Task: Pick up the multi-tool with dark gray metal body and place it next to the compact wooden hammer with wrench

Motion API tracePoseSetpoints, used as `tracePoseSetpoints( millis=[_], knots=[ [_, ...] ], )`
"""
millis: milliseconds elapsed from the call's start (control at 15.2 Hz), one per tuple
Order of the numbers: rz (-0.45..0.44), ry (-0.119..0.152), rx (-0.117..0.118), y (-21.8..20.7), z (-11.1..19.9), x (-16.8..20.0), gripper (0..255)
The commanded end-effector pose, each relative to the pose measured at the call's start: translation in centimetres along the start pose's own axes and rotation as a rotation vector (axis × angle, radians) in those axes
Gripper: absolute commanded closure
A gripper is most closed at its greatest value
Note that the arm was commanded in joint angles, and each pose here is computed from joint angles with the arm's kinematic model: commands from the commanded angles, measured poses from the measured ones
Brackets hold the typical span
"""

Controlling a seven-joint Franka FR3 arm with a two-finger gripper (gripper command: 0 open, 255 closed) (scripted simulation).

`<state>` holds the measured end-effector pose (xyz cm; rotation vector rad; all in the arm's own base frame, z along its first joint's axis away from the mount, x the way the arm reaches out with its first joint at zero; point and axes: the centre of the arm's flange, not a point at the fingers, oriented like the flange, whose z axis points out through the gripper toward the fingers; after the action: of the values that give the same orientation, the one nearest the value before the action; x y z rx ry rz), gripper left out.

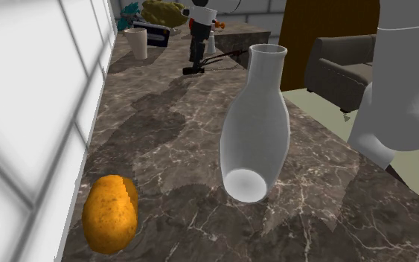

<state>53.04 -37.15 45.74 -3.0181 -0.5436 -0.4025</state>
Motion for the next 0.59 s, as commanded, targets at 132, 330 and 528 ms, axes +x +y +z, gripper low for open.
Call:
tracePoseSetpoints(
  millis=[132,330,528],
  knots=[
    [0.0,0.0,0.0,0.0,-3.4,0.0,0],
    [0.0,0.0,0.0,0.0,-3.4,0.0,0],
    [0.0,0.0,0.0,0.0,-3.4,0.0,0]
  ],
)
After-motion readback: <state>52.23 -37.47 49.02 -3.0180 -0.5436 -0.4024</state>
